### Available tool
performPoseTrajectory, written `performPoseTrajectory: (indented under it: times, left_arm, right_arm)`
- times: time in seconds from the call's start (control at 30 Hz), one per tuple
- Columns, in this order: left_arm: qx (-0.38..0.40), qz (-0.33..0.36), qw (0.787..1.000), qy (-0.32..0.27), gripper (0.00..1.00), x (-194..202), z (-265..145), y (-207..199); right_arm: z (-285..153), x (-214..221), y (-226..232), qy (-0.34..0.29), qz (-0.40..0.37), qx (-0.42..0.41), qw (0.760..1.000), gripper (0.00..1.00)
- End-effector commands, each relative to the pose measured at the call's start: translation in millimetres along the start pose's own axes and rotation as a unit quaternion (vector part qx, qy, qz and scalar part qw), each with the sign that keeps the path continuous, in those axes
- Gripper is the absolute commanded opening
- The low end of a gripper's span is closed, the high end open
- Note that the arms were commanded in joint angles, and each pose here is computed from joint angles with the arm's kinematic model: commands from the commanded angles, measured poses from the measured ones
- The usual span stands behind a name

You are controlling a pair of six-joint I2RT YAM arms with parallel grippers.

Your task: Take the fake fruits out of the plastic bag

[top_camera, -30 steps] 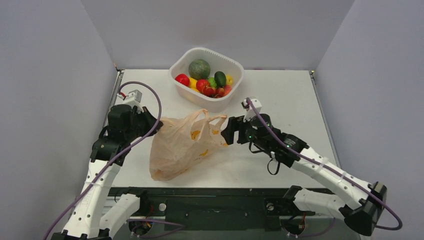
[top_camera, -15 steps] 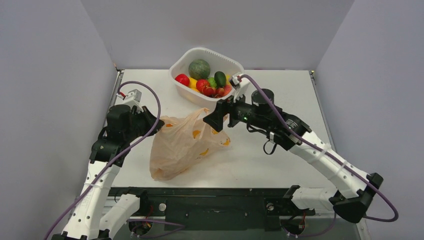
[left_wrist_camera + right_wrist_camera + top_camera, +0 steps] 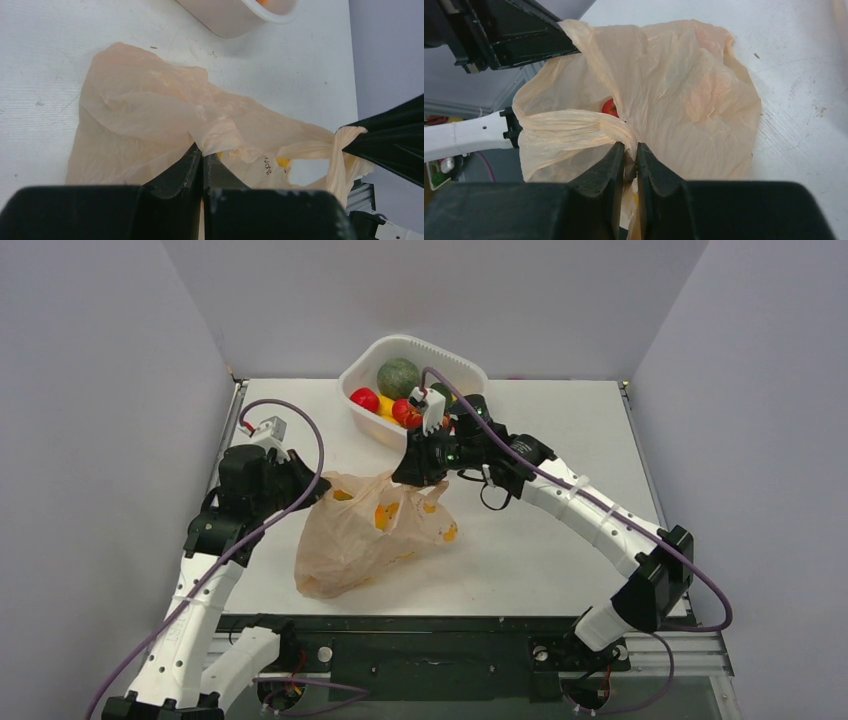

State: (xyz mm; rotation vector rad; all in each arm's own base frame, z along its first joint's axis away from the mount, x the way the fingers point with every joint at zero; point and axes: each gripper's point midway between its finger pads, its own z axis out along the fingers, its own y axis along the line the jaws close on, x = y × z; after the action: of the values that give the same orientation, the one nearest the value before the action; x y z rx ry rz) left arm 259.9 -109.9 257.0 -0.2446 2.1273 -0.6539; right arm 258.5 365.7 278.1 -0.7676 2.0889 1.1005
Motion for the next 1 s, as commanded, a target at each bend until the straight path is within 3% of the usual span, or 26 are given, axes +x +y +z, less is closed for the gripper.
performPoseTrajectory:
  times: [0.0,0.13,0.3,0.43,0.47,0.57,0.7,0.87,0.93,0.97]
  left_arm:
    - [0.015,-0.024,0.999,-0.035,0.0,-22.7,8.6,-10.8]
    - [0.009,-0.067,0.996,-0.063,0.0,-44.9,24.1,-12.6]
    - [0.029,-0.112,0.988,-0.105,0.0,-87.0,39.2,-27.7]
    - [0.051,-0.137,0.979,-0.141,0.0,-114.4,37.3,-34.4]
    - [0.057,-0.14,0.977,-0.147,0.0,-117.6,34.7,-34.5]
    - [0.088,-0.158,0.973,-0.147,0.0,-115.0,33.7,-37.6]
    - [0.123,-0.187,0.966,-0.126,0.0,-92.0,30.2,-34.9]
    - [0.125,-0.199,0.965,-0.114,0.0,-69.5,24.0,-19.2]
    - [0.131,-0.196,0.966,-0.106,0.0,-63.4,22.3,-16.6]
    - [0.142,-0.192,0.967,-0.093,0.0,-58.1,21.3,-19.6]
  right_arm:
    - [-31.7,-32.5,43.9,-0.058,-0.047,-0.025,0.997,0.03]
    - [-54.4,-36.6,78.4,-0.077,-0.101,-0.02,0.992,0.0]
    - [-55.8,-7.2,116.4,-0.057,-0.202,0.027,0.977,0.0]
    - [-37.4,45.5,151.0,-0.038,-0.257,0.034,0.965,0.0]
    - [-25.4,77.6,157.8,-0.013,-0.269,0.027,0.963,0.0]
    - [6.5,118.6,162.3,-0.01,-0.266,0.037,0.963,0.0]
    - [64.6,191.5,127.2,0.044,-0.259,0.072,0.962,0.01]
    - [81.4,206.3,119.0,0.049,-0.242,0.085,0.965,0.07]
    - [76.4,203.2,121.6,0.041,-0.229,0.08,0.969,0.14]
    - [69.2,198.5,123.6,0.032,-0.221,0.076,0.972,0.24]
